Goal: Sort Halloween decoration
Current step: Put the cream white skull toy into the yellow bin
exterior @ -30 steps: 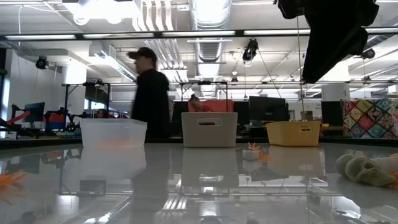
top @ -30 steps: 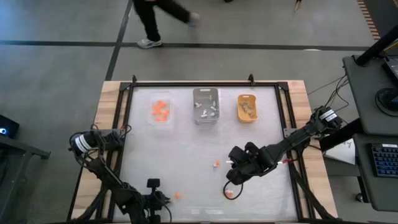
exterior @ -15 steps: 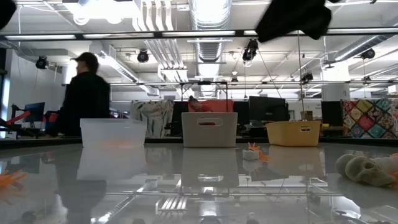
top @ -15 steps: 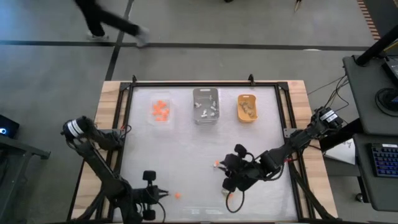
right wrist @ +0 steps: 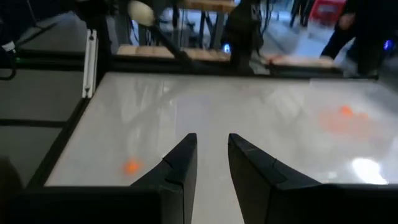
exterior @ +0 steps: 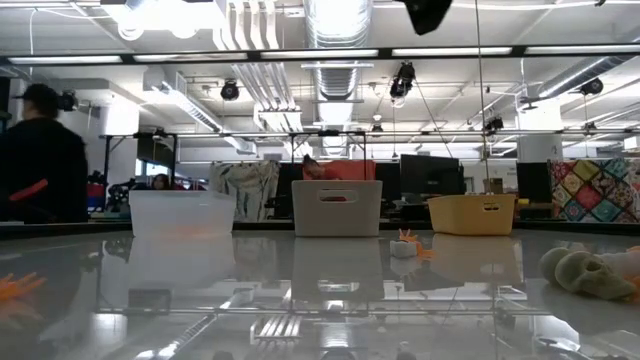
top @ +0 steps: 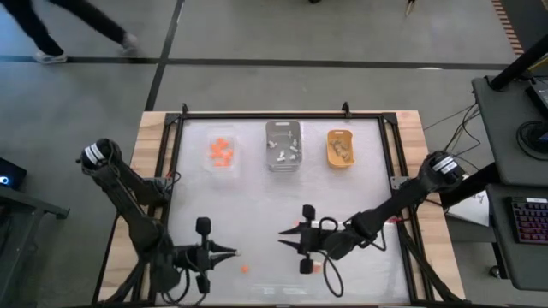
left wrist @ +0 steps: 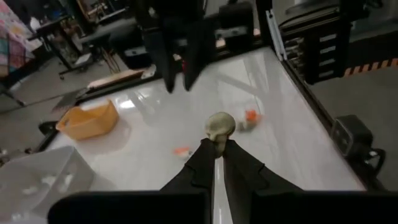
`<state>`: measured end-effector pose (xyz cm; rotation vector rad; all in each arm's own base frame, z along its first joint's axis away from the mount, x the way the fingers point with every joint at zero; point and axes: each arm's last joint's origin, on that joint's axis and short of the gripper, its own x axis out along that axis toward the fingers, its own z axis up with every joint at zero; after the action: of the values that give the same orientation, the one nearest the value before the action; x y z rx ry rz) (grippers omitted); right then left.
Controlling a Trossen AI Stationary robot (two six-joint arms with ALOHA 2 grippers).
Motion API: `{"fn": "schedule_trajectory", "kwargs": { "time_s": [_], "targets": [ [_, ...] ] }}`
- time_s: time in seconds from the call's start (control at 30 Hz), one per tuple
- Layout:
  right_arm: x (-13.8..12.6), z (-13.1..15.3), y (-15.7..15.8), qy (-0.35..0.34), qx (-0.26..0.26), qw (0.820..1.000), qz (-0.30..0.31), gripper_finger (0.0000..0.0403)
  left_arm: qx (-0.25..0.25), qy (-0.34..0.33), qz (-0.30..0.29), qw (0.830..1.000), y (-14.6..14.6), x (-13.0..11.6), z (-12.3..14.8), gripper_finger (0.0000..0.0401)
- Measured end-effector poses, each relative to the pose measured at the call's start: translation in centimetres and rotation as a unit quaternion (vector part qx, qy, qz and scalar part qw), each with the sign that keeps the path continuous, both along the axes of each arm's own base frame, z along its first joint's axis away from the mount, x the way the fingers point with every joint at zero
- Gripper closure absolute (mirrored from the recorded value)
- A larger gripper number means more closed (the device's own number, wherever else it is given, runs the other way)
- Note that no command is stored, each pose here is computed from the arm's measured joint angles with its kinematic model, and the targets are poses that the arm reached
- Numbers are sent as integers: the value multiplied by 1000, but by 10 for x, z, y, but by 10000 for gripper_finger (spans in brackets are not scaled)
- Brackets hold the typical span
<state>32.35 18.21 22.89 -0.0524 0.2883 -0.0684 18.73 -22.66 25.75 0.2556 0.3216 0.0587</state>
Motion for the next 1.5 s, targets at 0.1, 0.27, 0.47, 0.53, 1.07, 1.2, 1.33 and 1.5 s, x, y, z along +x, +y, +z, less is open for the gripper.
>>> {"fn": "schedule_trajectory", "kwargs": {
  "time_s": [0.1,0.27,0.47,0.53,1.07,1.2,1.33,1.5],
  "targets": [
    [8,-6,-2,-26,-27,999,6,321,3,-3,0,1000,16,4,-4,400],
    [21,-9,-13,-47,-92,995,3,321,-14,-42,-1,999,48,14,-18,400],
    [34,-3,-36,-72,-125,989,24,321,-55,-129,2,990,86,17,-33,400],
    [39,0,-43,-91,-117,988,53,321,-74,-151,-2,986,96,15,-41,400],
    [54,18,-57,-135,-66,986,65,321,-100,-205,-8,974,107,5,-51,401],
    [56,21,-57,-141,-49,987,62,321,-90,-208,-9,974,107,6,-48,401],
    [56,21,-58,-138,-50,987,59,321,-88,-205,-9,975,106,6,-49,401],
    [56,20,-58,-136,-51,988,59,321,-93,-199,-8,975,106,7,-52,401]
  ]
}}
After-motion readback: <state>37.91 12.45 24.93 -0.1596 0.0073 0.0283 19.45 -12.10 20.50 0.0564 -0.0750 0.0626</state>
